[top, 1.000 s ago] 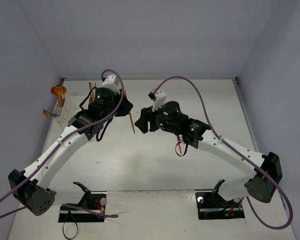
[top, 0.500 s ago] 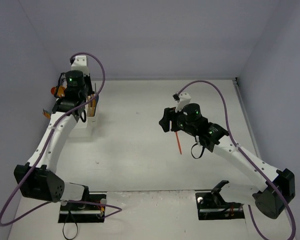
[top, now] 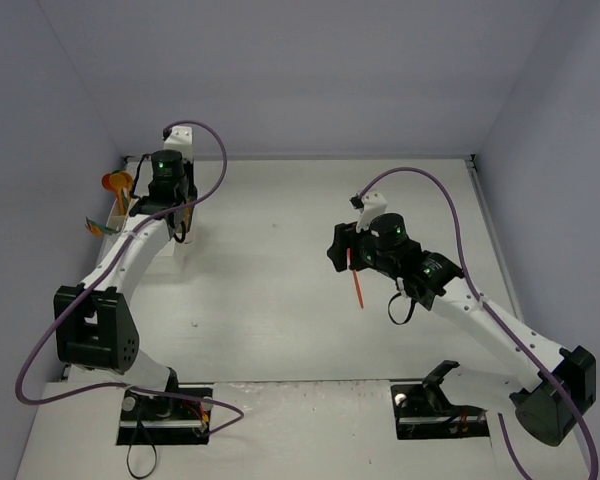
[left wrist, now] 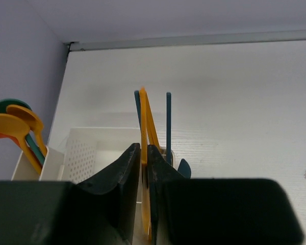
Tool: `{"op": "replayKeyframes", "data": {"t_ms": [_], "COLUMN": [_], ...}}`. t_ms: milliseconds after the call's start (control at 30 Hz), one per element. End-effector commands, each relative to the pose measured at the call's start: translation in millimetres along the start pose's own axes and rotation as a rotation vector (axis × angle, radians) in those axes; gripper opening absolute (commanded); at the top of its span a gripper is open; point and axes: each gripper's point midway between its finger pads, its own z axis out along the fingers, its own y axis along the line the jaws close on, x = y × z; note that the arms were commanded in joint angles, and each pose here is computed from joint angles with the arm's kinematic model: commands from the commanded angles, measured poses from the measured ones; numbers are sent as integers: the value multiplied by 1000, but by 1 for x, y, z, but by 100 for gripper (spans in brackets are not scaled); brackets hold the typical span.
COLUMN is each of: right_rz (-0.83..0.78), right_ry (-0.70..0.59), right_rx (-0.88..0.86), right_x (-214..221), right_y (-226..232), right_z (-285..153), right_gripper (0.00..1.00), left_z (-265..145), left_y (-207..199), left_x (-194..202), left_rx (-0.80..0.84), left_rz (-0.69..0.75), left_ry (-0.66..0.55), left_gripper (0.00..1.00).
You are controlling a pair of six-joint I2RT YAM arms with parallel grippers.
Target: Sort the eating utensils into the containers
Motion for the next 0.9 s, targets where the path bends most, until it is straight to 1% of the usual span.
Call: {"op": "replayKeyframes", "data": {"t_ms": [0,67,133,200,233,300,333,367,400,467,533,600,667,767,867], "right_rz": [-13,-20,-28,-32,-30,-22,-20,-3,7,22,52,69,93,126,146], "right_ry": [-45,-33,-26,-8,8,46,50,97,118,175,229,288,332,395,440], "right_rx": [38,44,87,124,141,187,203,238,255,288,306,323,337,354,365], "right_x": [-9,-5,-1,5,10,21,21,33,39,54,68,82,93,111,124], "right_y": [-10,-12,-21,-28,-32,-41,-45,-52,-55,-62,-66,-69,-72,-76,-78], "right_z": [-4,-3,0,2,4,8,8,15,18,26,34,43,50,60,67], "right_gripper": [57,57,57,57,57,57,57,57,57,56,55,54,52,52,52], "left_z": [-6,-9,-13,-21,-24,-39,-40,-56,-65,-84,-102,-119,-133,-154,-169], "left_y": [10,10,8,13,14,21,22,28,32,39,43,45,43,30,18], "left_x": [-22,-17,-13,-17,-16,-25,-26,-37,-39,-46,-52,-53,-50,-39,-25], "left_rx": [-27,-23,-14,-27,-32,-46,-52,-62,-69,-81,-84,-75,-53,23,88], "left_rz": [-14,-15,-18,-21,-21,-60,-66,-78,-85,-108,-137,-178,-216,-272,-325], "left_ry": [-115,-105,-105,-117,-114,-130,-130,-143,-138,-125,-115,-93,-62,3,64], "left_gripper": [12,17,23,29,30,36,36,41,45,49,56,61,65,70,71]}}
